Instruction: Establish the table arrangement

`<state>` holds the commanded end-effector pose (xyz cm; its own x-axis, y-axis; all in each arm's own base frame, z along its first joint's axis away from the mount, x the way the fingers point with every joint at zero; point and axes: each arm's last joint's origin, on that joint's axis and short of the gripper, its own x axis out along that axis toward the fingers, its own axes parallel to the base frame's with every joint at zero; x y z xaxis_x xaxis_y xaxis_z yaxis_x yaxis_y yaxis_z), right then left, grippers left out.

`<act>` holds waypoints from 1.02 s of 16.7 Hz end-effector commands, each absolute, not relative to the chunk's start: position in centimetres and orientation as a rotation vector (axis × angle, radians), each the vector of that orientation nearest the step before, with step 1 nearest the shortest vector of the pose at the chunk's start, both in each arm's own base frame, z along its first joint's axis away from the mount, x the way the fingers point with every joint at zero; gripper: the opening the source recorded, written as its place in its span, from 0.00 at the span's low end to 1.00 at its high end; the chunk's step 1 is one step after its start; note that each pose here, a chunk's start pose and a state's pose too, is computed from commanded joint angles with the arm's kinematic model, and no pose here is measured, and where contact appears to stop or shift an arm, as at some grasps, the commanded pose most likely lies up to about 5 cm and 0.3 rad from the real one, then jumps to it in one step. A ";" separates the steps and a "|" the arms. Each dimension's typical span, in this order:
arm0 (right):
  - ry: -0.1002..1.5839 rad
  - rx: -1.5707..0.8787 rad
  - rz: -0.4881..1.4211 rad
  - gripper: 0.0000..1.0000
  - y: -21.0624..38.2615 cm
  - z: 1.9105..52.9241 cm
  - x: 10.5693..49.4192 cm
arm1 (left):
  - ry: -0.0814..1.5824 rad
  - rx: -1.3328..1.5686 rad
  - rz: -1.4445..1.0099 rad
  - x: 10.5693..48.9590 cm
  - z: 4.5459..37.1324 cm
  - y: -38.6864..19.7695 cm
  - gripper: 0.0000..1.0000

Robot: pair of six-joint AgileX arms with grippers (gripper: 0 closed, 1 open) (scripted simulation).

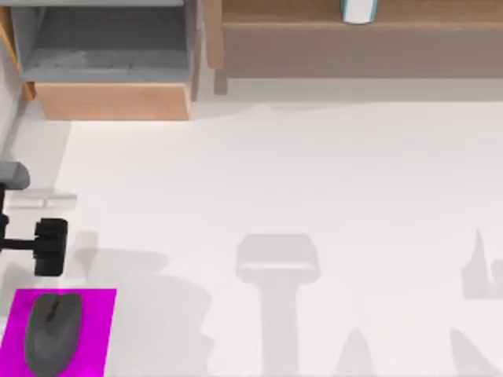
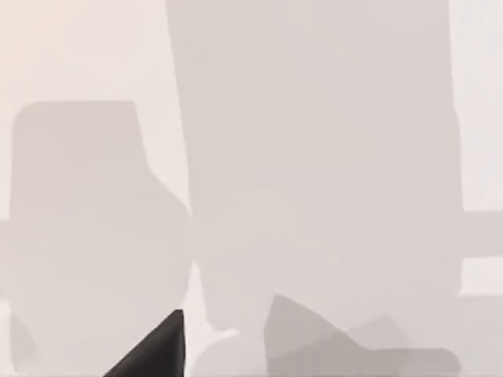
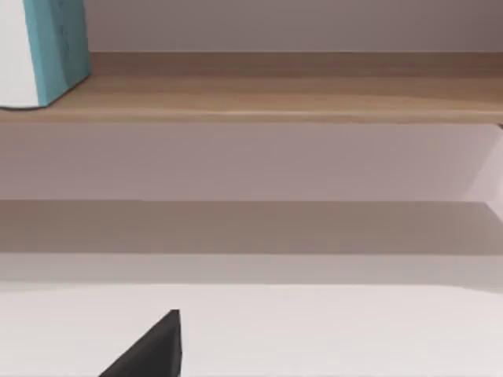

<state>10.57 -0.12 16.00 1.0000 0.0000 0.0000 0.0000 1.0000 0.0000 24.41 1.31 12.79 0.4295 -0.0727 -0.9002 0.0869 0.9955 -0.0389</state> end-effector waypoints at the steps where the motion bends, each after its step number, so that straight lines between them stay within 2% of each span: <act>1: 0.000 0.000 0.000 1.00 -0.1 16.0 10.6 | 1.062 0.040 -0.104 24.8 12.5 2.7 1.00; 5: 0.000 0.000 0.000 1.00 -0.1 16.0 10.6 | 0.813 0.225 -0.098 25.5 11.2 8.4 1.00; 10: 0.000 0.000 0.000 1.00 -0.1 16.0 10.6 | 0.524 0.615 -0.056 24.3 9.9 14.4 1.00; 17: 0.000 0.000 0.000 1.00 -0.1 16.0 10.6 | 0.163 1.272 -0.014 23.0 9.6 17.7 1.00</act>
